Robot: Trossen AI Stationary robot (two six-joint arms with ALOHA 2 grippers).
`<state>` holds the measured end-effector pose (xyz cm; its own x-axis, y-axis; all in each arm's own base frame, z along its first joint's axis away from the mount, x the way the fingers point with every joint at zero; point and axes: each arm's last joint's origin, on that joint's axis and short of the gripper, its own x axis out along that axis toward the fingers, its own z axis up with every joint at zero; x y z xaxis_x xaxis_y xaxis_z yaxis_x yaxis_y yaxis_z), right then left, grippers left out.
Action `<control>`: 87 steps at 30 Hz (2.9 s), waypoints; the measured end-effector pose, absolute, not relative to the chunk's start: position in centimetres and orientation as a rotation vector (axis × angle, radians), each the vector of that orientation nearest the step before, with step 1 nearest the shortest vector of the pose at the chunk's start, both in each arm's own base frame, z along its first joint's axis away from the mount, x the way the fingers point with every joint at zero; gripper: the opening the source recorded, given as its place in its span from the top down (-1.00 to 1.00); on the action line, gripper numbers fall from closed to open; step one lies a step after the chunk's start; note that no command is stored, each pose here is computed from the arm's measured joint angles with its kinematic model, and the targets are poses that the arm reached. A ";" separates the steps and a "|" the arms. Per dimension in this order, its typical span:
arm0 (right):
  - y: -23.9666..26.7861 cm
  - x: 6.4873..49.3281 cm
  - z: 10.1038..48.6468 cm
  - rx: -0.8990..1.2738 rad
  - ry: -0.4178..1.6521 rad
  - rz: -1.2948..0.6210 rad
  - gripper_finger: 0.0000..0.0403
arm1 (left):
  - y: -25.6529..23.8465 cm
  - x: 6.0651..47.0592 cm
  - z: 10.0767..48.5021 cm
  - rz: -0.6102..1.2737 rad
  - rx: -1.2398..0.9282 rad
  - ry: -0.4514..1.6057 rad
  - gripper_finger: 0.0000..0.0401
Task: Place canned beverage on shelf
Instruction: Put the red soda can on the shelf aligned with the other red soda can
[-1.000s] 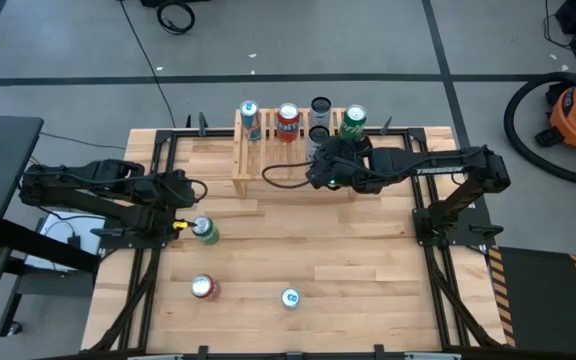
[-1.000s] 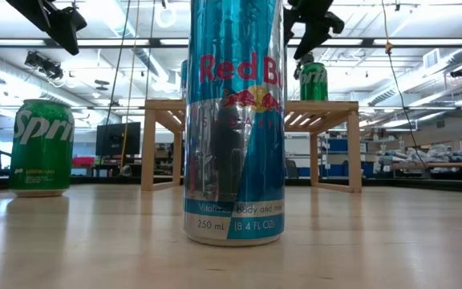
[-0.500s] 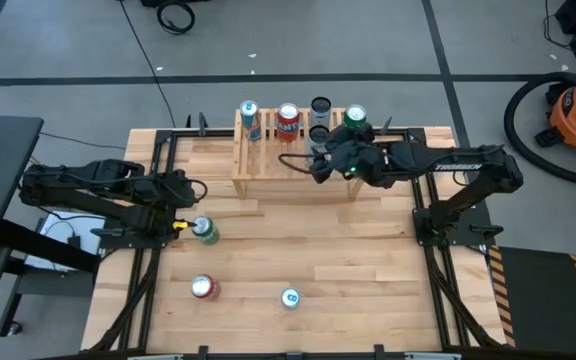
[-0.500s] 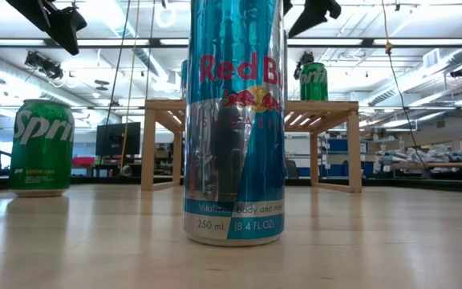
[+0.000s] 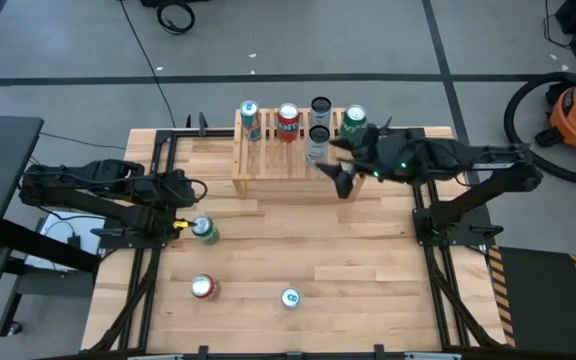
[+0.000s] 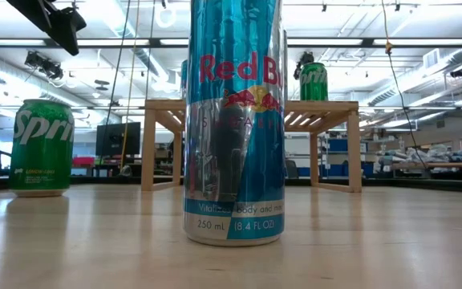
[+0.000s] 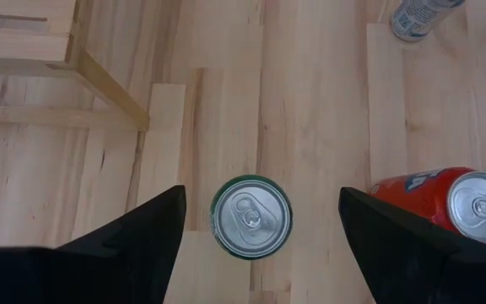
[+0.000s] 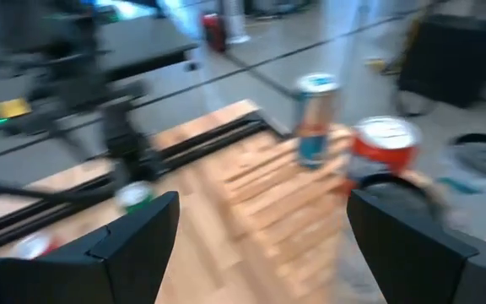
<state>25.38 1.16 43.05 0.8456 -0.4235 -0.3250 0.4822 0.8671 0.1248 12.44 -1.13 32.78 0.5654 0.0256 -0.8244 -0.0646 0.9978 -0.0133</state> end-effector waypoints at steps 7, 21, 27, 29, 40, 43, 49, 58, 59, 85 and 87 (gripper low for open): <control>4.8 25.0 42.5 0.169 0.368 -0.314 -0.75 | -1.0 12.4 32.8 0.122 -0.072 0.960 -0.56; 11.8 28.7 35.9 0.088 0.411 -0.262 -0.75 | -1.0 12.3 32.7 0.164 -0.145 0.968 -0.56; 13.0 30.8 33.6 0.043 0.441 -0.256 -0.75 | -1.2 12.0 32.5 0.209 -0.244 0.993 -0.56; 13.3 31.3 32.9 0.033 0.456 -0.258 -0.75 | -1.4 12.0 32.5 0.222 -0.294 0.990 -0.56; 14.0 32.6 31.0 0.040 0.500 -0.243 -0.75 | -1.8 12.3 32.6 0.245 -0.390 0.964 -0.56; 14.2 32.5 31.2 0.053 0.487 -0.235 -0.75 | -1.8 12.3 32.7 0.244 -0.390 0.961 -0.56; 14.5 32.5 31.4 0.066 0.467 -0.222 -0.75 | -2.2 12.3 32.6 0.209 -0.515 0.999 -0.56; 14.5 32.5 31.3 0.064 0.467 -0.226 -0.75 | -5.1 13.6 32.4 0.156 -0.578 0.988 -0.57; 14.5 32.5 31.4 0.064 0.467 -0.226 -0.75 | -5.5 13.7 32.3 0.154 -0.571 0.998 -0.57; 14.6 32.5 31.3 0.045 0.488 -0.168 -0.75 | -15.9 17.2 27.2 0.133 -0.643 1.212 -0.57; 14.6 32.5 31.3 0.047 0.489 -0.166 -0.75 | -16.2 17.3 26.7 0.156 -0.628 1.232 -0.57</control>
<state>32.53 14.64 31.27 0.8696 -0.1474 -0.4713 0.1700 0.9854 0.0055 17.27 -16.20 26.70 0.3458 -0.2185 -0.9125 -0.4386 0.8221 -0.3630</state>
